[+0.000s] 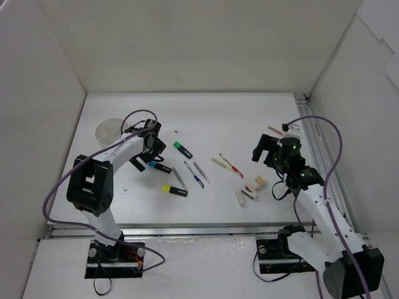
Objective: Sort the stationery into containers
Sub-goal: Pick up the pen from the center of the board.
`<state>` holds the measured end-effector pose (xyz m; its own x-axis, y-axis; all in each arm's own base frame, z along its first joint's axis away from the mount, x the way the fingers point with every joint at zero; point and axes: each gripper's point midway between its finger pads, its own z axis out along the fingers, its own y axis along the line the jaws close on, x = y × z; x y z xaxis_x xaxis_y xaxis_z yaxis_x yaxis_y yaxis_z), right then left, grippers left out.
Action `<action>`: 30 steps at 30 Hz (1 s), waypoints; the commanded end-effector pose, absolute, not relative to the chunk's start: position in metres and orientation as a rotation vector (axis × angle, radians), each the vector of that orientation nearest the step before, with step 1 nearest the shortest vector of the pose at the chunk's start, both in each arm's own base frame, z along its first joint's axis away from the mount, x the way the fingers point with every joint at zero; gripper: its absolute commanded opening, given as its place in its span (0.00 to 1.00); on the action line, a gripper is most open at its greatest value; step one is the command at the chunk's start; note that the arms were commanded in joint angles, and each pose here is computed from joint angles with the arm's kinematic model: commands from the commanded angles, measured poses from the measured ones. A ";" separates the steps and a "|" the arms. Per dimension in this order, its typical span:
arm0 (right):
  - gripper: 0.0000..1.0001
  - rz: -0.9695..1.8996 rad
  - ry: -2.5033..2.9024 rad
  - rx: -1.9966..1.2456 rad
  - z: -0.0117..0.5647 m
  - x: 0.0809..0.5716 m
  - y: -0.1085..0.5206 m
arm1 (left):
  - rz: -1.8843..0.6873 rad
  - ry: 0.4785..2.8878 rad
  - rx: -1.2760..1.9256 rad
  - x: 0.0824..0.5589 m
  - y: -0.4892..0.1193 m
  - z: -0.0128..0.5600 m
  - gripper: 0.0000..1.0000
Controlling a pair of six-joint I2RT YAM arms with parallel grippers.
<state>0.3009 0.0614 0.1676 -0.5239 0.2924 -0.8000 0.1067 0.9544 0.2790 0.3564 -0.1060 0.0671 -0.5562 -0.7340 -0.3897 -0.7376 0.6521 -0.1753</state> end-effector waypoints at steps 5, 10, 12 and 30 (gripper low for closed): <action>0.98 0.178 2.065 0.340 0.173 0.313 0.050 | 0.030 2.429 -1.219 0.363 -0.116 0.063 0.88; 0.98 0.165 2.062 0.351 0.173 0.313 0.048 | 0.055 2.449 -1.263 0.356 -0.116 0.050 0.84; 0.98 0.165 2.065 0.353 0.171 0.312 0.048 | 0.061 2.451 -1.263 0.356 -0.116 0.048 0.82; 0.98 0.134 2.044 0.367 0.175 0.303 0.040 | 0.147 2.440 -1.254 0.357 -0.107 0.046 0.31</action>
<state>0.2973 0.0444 0.1619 -0.5006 0.2981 -0.8127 0.1839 0.9540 0.2367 0.3514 -0.1113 0.0240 -0.5568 -0.7565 -0.3429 -0.7917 0.6083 -0.0565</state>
